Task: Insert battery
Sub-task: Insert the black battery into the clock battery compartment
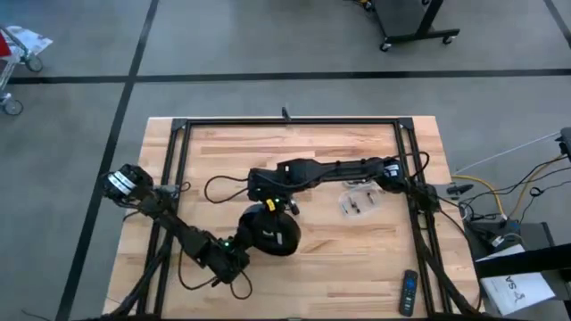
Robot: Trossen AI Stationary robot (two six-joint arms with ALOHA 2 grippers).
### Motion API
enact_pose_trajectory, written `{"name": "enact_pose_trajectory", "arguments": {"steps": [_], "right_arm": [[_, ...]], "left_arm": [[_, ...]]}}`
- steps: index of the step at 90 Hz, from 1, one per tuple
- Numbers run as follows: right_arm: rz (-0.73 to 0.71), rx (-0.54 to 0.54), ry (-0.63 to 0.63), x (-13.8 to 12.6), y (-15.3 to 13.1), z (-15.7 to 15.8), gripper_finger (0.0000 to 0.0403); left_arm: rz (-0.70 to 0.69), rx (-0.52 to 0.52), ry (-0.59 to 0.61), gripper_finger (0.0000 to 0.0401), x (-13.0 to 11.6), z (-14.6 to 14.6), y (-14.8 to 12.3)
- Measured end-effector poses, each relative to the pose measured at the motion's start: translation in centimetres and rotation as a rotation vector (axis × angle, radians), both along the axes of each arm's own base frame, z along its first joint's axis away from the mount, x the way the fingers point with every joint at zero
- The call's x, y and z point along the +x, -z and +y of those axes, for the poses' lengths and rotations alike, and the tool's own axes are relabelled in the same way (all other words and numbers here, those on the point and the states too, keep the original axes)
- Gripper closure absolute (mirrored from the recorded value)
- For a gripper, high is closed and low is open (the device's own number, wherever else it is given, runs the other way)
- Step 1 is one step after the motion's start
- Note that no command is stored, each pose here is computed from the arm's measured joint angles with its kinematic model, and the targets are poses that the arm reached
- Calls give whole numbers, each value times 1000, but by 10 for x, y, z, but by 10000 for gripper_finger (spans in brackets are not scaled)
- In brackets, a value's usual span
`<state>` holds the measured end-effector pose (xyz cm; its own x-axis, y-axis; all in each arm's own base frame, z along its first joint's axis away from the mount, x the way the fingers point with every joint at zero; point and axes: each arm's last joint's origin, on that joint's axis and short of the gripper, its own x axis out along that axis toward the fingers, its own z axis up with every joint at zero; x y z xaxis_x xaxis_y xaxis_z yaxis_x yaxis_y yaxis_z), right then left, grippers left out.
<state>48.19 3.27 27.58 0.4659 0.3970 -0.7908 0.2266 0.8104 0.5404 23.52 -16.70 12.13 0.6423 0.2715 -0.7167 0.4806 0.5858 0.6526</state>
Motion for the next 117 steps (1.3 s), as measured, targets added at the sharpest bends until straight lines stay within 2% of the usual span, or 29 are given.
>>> {"name": "enact_pose_trajectory", "arguments": {"steps": [9, 32, 55, 73, 87, 96, 102, 117], "right_arm": [[-8, -6, -23, 0, 0, 0, 257], [-48, -54, -120, -1, 0, 1, 221], [-30, -94, -186, -9, -3, 4, 183], [67, -242, -247, -31, -14, 16, 144], [216, -414, -274, -59, -24, 35, 122], [318, -518, -265, -76, -30, 46, 116], [361, -554, -246, -85, -34, 53, 116], [345, -580, -230, -93, -39, 70, 132]], "left_arm": [[-27, -33, -2, 392, 2, -2, -1], [-65, -109, -72, 398, 1, -5, -1], [-68, -223, -74, 400, -13, -24, -1], [-78, -356, -119, 400, -26, -39, -2], [-72, -472, -162, 399, -36, -50, -3], [-61, -510, -176, 399, -41, -55, -3], [-65, -527, -195, 399, -44, -56, -3], [-65, -578, -259, 400, -51, -60, -2]]}}
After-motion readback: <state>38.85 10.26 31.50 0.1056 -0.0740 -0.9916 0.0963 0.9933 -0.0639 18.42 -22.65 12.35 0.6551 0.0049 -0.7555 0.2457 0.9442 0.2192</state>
